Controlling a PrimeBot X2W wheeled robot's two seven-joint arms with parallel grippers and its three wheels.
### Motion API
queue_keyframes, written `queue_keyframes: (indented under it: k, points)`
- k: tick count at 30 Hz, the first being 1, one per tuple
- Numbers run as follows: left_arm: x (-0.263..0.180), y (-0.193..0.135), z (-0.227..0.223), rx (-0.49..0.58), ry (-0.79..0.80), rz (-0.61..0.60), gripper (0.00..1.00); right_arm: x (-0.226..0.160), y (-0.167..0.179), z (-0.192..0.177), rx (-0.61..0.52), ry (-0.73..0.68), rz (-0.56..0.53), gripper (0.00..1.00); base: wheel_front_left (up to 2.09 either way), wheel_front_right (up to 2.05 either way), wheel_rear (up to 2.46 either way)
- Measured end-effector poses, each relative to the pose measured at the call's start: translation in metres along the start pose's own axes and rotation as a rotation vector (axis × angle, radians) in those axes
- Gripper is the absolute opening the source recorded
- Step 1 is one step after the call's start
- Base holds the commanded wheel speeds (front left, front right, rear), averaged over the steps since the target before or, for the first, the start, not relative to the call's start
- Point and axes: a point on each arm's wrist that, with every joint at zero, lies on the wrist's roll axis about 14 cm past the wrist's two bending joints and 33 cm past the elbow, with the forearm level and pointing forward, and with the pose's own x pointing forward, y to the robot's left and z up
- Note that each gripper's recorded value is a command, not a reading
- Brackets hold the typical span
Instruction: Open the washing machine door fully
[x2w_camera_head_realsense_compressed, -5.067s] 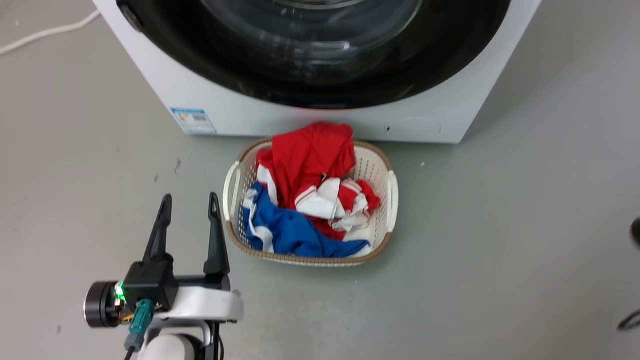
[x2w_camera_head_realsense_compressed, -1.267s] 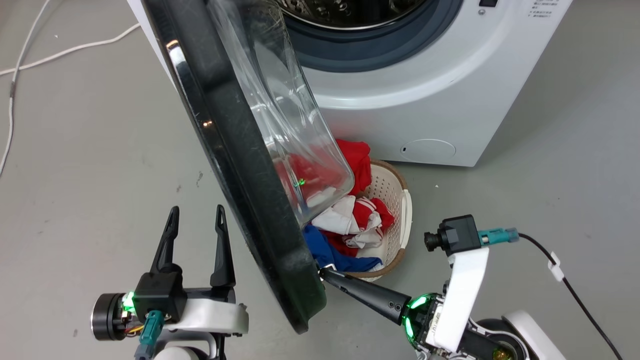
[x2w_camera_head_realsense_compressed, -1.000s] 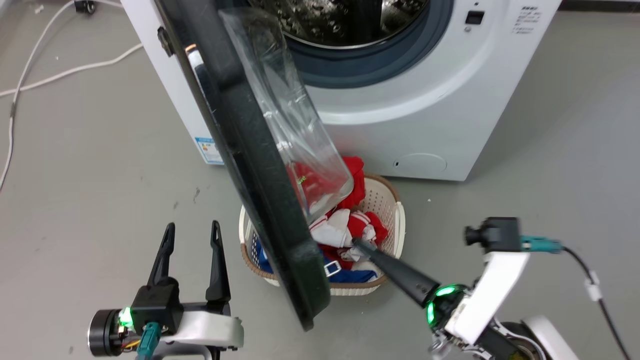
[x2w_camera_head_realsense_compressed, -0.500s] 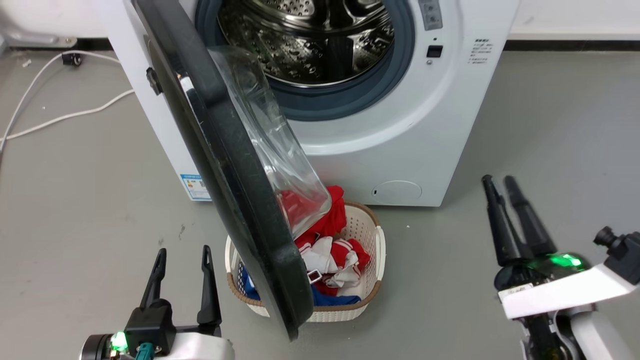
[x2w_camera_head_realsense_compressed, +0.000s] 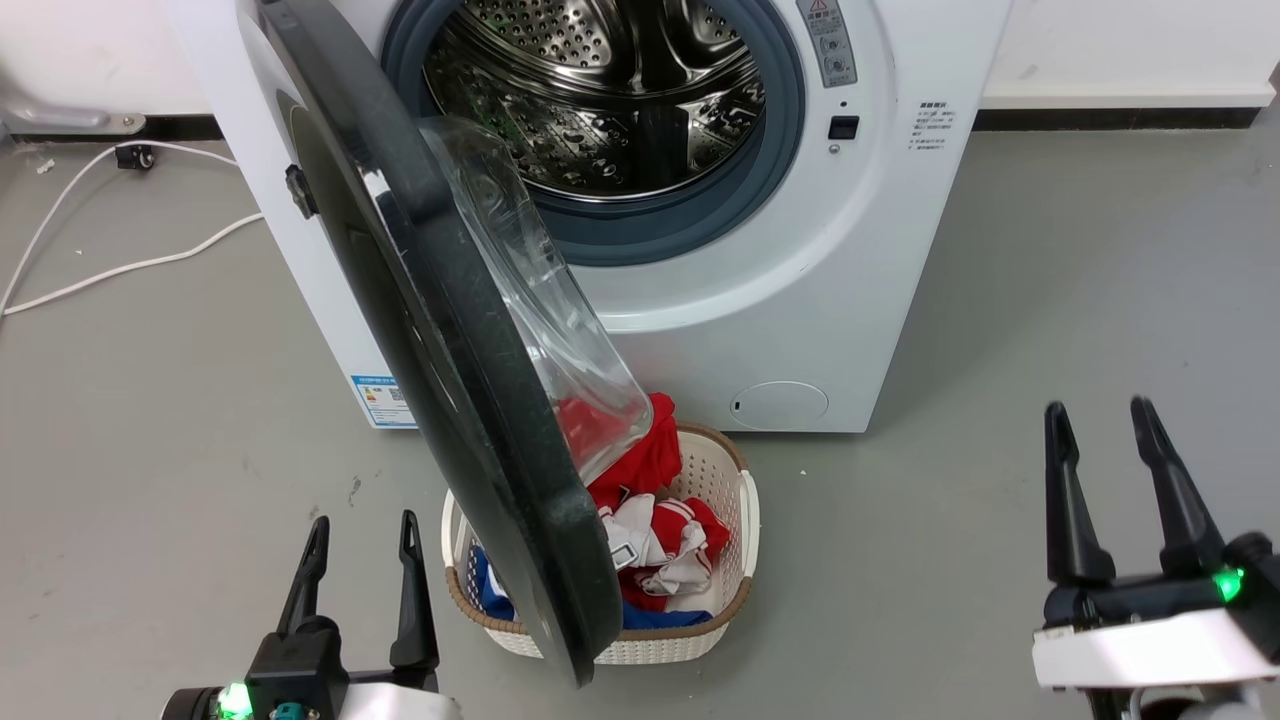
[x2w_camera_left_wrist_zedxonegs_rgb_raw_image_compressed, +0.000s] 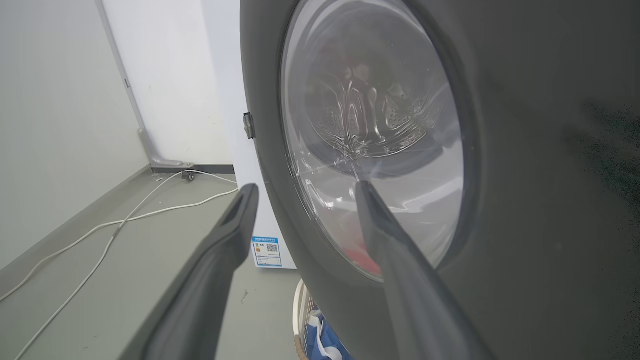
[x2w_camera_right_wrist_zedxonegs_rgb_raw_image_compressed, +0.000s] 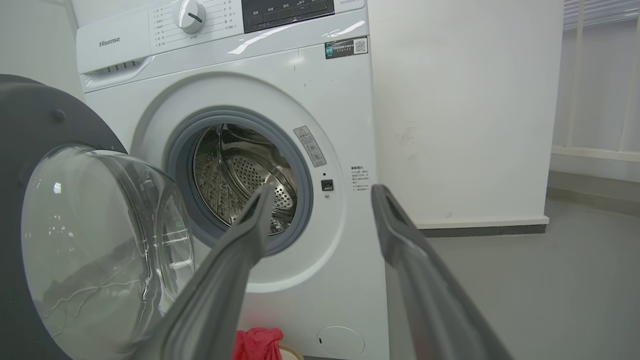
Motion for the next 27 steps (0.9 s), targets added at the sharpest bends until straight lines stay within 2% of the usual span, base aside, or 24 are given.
queue_keyframes:
  k: [8,17,27]
  points:
    - [-0.004,0.002,0.002,0.0,-0.006,0.006,1.0,-0.027,-0.005,-0.022,-0.038,0.089,-0.032,1.0,0.0,0.0,0.0]
    - [-0.007,0.004,0.003,-0.001,-0.009,0.012,1.0,-0.051,-0.011,-0.041,0.0,0.166,-0.066,1.0,0.0,0.0,0.0]
    - [-0.007,0.009,0.003,-0.015,-0.006,0.027,1.0,-0.055,-0.009,-0.044,-0.003,0.182,-0.062,1.0,0.0,0.0,0.0]
